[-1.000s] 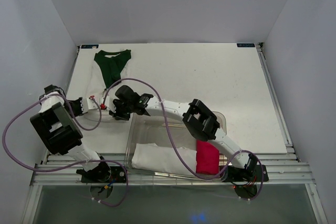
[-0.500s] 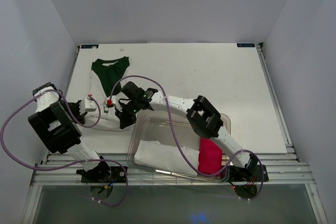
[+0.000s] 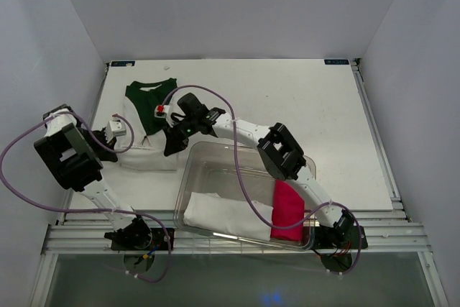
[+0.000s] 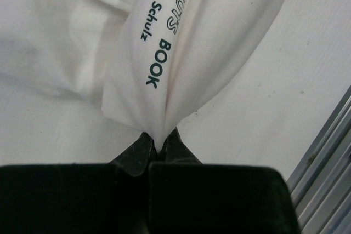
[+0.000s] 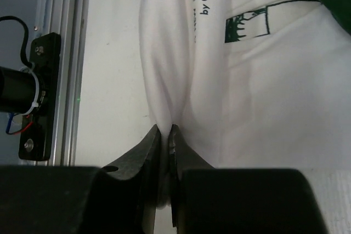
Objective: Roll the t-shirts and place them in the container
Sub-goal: Roll the T-shirt to the center of the board.
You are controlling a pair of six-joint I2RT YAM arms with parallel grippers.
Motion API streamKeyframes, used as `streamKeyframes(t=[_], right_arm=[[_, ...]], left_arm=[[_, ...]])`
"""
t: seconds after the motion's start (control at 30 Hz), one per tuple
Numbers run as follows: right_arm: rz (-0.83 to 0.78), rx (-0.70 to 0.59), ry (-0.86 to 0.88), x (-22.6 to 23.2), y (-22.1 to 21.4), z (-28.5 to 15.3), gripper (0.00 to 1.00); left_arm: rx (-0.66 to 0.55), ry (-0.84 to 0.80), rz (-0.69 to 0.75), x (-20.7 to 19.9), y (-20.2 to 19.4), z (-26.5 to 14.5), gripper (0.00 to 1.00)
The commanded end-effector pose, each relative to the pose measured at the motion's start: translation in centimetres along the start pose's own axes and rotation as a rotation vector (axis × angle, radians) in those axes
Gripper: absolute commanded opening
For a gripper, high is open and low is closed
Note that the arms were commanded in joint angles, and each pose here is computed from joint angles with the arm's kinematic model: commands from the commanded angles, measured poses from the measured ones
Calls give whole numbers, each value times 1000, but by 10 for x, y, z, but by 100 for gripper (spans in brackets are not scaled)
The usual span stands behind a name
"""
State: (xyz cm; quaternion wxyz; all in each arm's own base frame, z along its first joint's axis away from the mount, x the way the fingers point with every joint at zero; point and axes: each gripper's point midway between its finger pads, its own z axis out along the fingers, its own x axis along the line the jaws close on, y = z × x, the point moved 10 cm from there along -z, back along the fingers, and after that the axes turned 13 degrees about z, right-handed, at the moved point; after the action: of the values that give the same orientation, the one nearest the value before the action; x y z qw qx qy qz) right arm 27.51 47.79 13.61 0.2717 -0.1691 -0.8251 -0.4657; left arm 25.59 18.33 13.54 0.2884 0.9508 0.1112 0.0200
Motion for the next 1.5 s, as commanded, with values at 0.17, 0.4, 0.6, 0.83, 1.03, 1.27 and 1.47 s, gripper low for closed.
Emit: streamKeyframes(t=[0.17, 0.4, 0.6, 0.83, 1.03, 1.27, 1.47], right_arm=[[135, -54, -56, -26, 0, 13, 9], [186, -99, -81, -35, 2, 14, 33], [206, -142, -117, -38, 13, -4, 52], [157, -229, -152, -26, 42, -22, 55], [138, -273, -135, -15, 53, -28, 59], [179, -252, -139, -17, 48, -26, 61], [168, -246, -161, -7, 52, -36, 67]], left_arm=[[16, 79, -111, 12, 1, 3, 5], [61, 129, -154, 23, 1, -3, 46], [72, 190, -143, 31, 7, -21, 61], [28, 301, -191, 51, 18, -57, 62], [-12, 309, -196, 39, 28, -61, 63], [-72, 292, -347, 23, 27, -41, 64], [-188, 480, -486, 17, 43, -64, 82]])
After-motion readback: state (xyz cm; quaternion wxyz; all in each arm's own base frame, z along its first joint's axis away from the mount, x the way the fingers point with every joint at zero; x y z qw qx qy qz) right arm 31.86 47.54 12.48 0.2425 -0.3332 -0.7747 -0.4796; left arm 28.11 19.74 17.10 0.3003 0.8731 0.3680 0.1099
